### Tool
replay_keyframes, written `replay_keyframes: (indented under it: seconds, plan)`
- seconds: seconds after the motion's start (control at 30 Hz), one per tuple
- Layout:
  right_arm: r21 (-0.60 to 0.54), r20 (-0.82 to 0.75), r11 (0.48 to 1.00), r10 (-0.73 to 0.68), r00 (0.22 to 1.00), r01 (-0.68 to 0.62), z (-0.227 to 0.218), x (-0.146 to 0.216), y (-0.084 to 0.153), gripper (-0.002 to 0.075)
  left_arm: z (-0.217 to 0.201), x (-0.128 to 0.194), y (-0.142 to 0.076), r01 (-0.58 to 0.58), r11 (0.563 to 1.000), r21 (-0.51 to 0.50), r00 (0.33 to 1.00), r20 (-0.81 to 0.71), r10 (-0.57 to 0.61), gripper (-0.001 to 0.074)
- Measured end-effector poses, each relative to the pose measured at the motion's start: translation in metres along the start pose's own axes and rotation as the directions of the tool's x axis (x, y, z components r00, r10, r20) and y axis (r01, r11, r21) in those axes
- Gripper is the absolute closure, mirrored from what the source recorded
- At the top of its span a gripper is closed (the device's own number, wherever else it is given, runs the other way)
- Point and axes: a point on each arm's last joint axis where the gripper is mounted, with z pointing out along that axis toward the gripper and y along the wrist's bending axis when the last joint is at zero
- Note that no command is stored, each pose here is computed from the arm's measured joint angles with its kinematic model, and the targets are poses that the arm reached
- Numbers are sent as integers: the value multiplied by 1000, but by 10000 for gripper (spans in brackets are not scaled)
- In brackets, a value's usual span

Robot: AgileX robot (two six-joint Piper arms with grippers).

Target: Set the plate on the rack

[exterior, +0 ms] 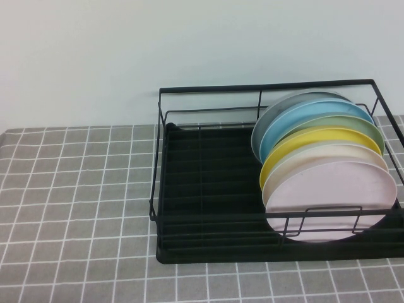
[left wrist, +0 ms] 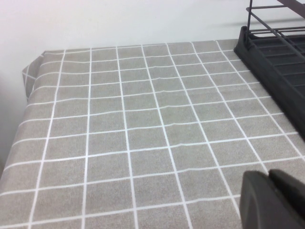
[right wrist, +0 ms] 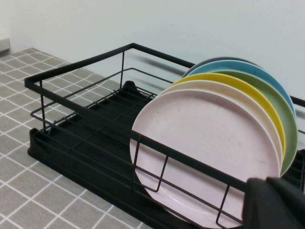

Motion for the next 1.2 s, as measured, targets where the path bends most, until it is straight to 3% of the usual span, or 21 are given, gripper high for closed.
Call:
replay_keyframes:
  seconds: [0.5, 0.77, 1.07, 1.2]
  plan:
    - [1, -1, 1000, -3, 1000, 3, 0, 0, 0, 725, 0, 0, 0, 0, 1000, 0, 1000, 0, 0, 736]
    - [153, 133, 988, -30, 991, 10, -9, -9, -11, 726, 0, 0, 0, 2, 1000, 0, 1000, 0, -2, 736]
    - [304, 80, 927, 207, 975, -222, 8, 56, -16, 726, 0, 0, 0, 1, 1000, 0, 1000, 0, -1, 736]
    - [363, -26, 904, 250, 968, -224, 8, 67, -17, 726, 0, 0, 0, 1, 1000, 0, 1000, 0, -1, 736]
